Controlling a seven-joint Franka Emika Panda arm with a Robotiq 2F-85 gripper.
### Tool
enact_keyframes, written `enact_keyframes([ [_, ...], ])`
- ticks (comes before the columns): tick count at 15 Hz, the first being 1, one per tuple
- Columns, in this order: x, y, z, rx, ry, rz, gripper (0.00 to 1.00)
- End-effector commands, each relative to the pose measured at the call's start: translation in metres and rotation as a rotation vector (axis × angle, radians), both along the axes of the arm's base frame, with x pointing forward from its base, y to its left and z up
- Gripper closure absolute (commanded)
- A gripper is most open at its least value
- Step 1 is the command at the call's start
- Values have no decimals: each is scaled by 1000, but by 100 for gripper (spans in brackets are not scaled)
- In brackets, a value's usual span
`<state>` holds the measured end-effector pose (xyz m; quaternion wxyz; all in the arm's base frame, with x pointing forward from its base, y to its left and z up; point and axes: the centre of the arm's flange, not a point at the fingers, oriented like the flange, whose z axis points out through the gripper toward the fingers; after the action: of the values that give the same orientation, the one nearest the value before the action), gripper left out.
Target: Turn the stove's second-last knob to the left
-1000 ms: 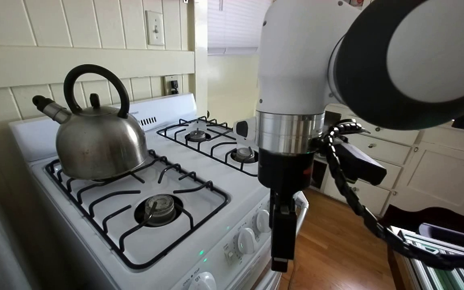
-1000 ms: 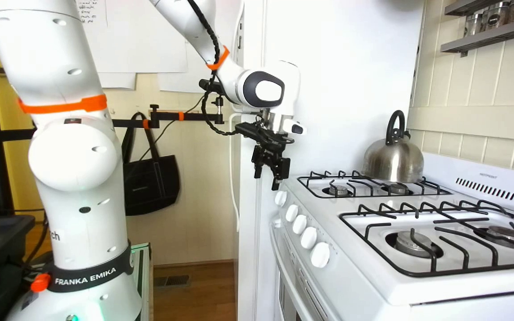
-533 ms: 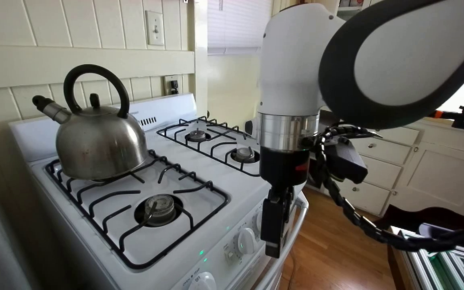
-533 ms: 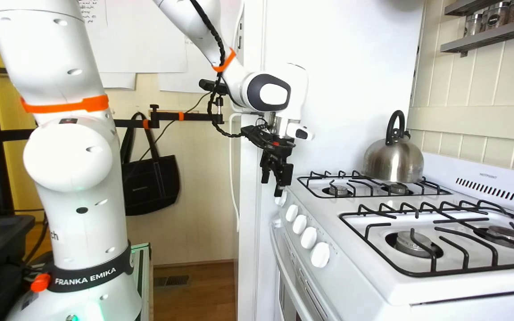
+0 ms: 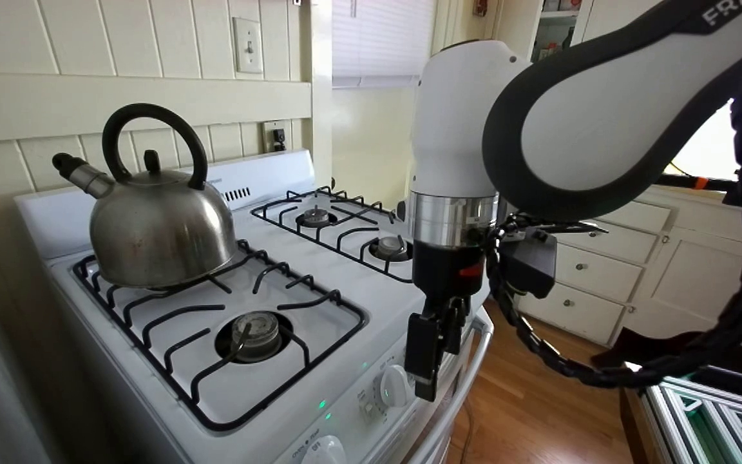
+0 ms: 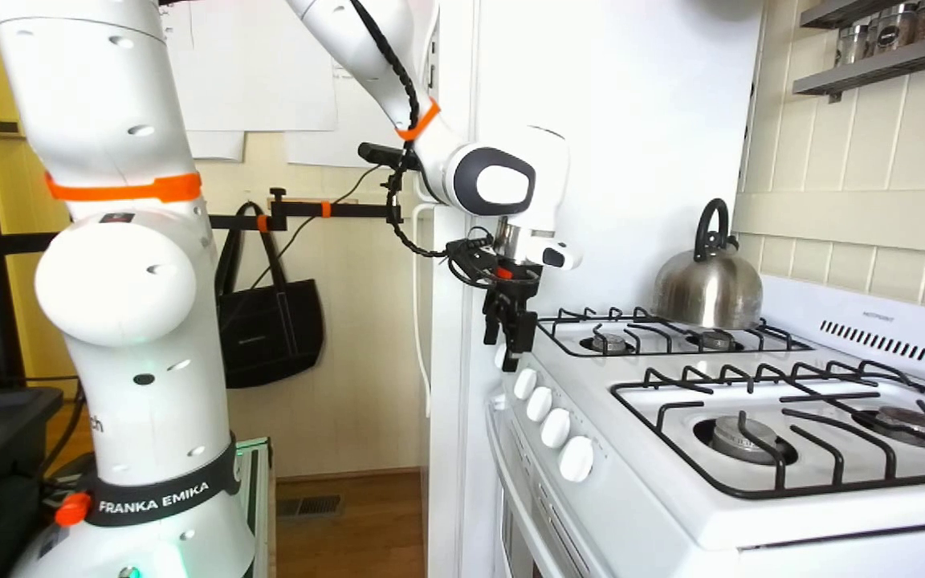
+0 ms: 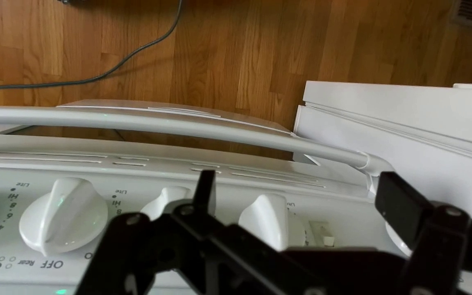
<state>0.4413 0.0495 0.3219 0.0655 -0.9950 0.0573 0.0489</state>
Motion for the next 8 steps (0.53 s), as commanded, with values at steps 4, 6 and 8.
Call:
enact_keyframes([
  [4, 7, -18, -10, -40, 29, -154, 0],
  [6, 7, -30, -11, -57, 33, -237, 0],
  [8, 6, -43, -13, -64, 38, -306, 0],
])
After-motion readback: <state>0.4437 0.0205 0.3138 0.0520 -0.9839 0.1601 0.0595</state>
